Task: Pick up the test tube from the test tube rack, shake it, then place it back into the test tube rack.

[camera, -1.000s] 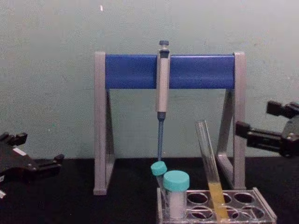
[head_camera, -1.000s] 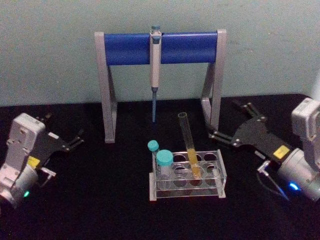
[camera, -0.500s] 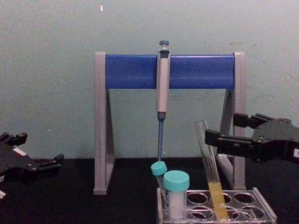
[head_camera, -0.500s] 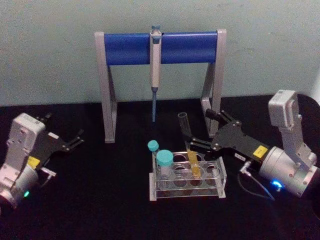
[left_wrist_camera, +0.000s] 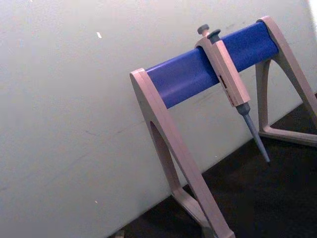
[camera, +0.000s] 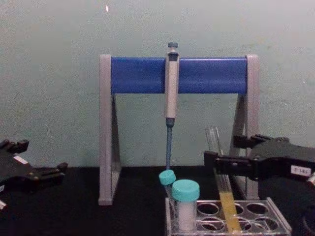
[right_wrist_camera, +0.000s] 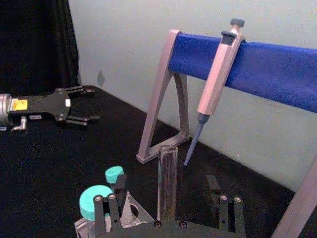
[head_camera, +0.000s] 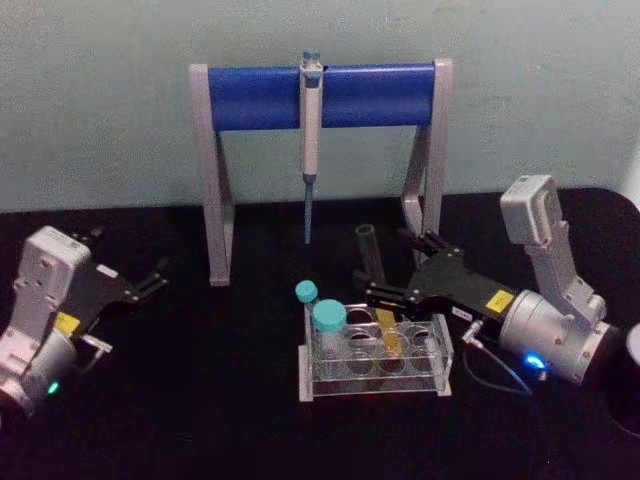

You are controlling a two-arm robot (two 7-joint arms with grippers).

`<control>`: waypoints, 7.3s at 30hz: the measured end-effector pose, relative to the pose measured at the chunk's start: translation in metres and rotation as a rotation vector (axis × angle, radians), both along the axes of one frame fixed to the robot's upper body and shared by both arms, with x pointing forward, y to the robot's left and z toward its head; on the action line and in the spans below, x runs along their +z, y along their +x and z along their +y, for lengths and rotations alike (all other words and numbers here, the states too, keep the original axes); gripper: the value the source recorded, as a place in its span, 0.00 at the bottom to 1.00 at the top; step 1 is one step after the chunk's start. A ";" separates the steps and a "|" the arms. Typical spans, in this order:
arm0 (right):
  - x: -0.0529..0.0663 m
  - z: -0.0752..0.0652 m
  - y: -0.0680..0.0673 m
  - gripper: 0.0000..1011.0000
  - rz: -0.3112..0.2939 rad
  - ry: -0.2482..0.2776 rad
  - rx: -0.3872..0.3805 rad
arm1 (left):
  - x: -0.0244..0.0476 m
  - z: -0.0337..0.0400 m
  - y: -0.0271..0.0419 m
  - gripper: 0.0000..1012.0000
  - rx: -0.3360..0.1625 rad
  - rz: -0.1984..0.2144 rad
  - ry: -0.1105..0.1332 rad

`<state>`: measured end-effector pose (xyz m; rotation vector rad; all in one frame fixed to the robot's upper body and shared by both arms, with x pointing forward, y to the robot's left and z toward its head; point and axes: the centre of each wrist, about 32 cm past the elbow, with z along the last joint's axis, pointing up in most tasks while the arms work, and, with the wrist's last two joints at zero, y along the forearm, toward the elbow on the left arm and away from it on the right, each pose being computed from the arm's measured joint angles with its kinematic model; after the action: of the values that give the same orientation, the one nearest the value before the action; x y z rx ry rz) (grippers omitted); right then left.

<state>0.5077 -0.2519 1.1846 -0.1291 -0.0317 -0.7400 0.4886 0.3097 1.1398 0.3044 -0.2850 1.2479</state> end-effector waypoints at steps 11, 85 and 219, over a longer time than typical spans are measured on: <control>-0.005 0.003 0.008 0.99 0.025 -0.029 0.002 | 0.0000 0.0000 0.0000 0.99 0.000 0.000 0.000; -0.012 0.006 0.016 0.22 0.028 -0.040 0.007 | 0.0000 0.0000 0.0000 0.99 0.000 0.000 0.000; 0.034 -0.044 -0.015 0.22 -0.108 0.150 0.079 | 0.0000 0.0000 0.0000 0.99 0.000 0.000 0.000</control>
<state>0.4932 -0.2957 1.2190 0.0552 -0.0832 -0.6676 0.4886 0.3097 1.1398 0.3044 -0.2850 1.2480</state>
